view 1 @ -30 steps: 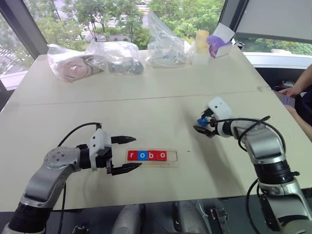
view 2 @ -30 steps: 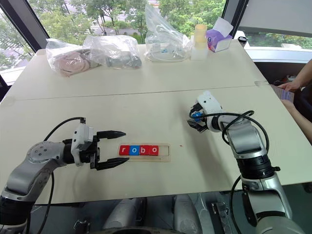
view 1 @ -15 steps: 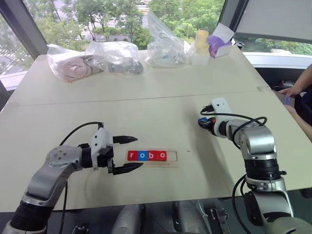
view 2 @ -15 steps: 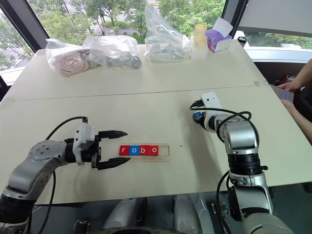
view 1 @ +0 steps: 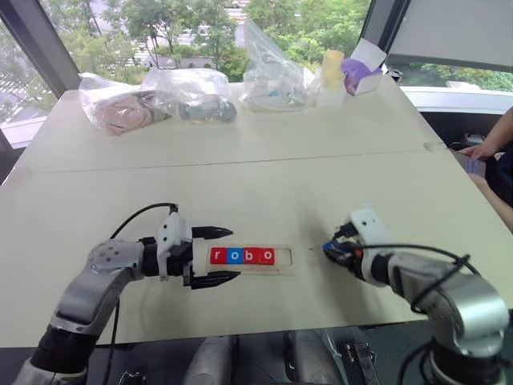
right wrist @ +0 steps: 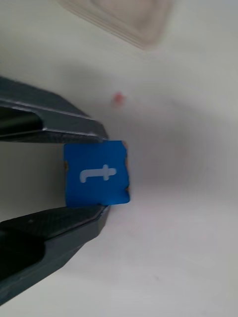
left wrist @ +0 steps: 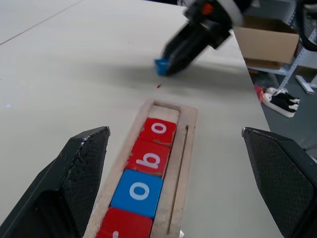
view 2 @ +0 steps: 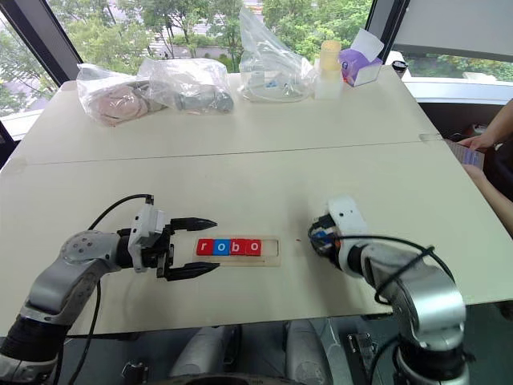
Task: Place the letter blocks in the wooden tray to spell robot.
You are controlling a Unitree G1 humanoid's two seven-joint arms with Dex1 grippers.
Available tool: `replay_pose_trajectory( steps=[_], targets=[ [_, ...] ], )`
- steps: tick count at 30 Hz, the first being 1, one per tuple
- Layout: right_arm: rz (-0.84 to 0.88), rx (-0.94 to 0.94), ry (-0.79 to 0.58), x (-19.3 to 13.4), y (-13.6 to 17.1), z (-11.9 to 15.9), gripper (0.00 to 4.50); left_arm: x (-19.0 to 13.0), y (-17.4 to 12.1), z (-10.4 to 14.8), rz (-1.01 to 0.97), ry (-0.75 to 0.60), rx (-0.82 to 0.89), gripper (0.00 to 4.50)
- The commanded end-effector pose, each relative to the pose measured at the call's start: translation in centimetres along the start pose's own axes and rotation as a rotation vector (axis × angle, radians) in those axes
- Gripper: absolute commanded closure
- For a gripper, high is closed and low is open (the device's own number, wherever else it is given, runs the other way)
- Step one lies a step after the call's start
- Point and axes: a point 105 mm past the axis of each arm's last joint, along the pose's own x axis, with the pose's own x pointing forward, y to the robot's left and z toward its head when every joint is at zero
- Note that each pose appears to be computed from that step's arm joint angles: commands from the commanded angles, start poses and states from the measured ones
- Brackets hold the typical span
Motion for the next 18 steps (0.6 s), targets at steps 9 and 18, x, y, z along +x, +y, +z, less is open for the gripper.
replay_pose_trajectory(
  steps=[9, 18],
  targets=[
    [0.053, -0.052, -0.066, -1.0, -0.1, 2.9, 0.35, 0.2, -0.3, 0.7, -0.008, -0.016, 0.031, 0.0],
    [0.442, -0.671, -0.069, -4.0, -0.8, 5.3, 0.04, 0.4, 0.0, 1.4, 0.005, -0.021, 0.038, 0.0]
  ],
)
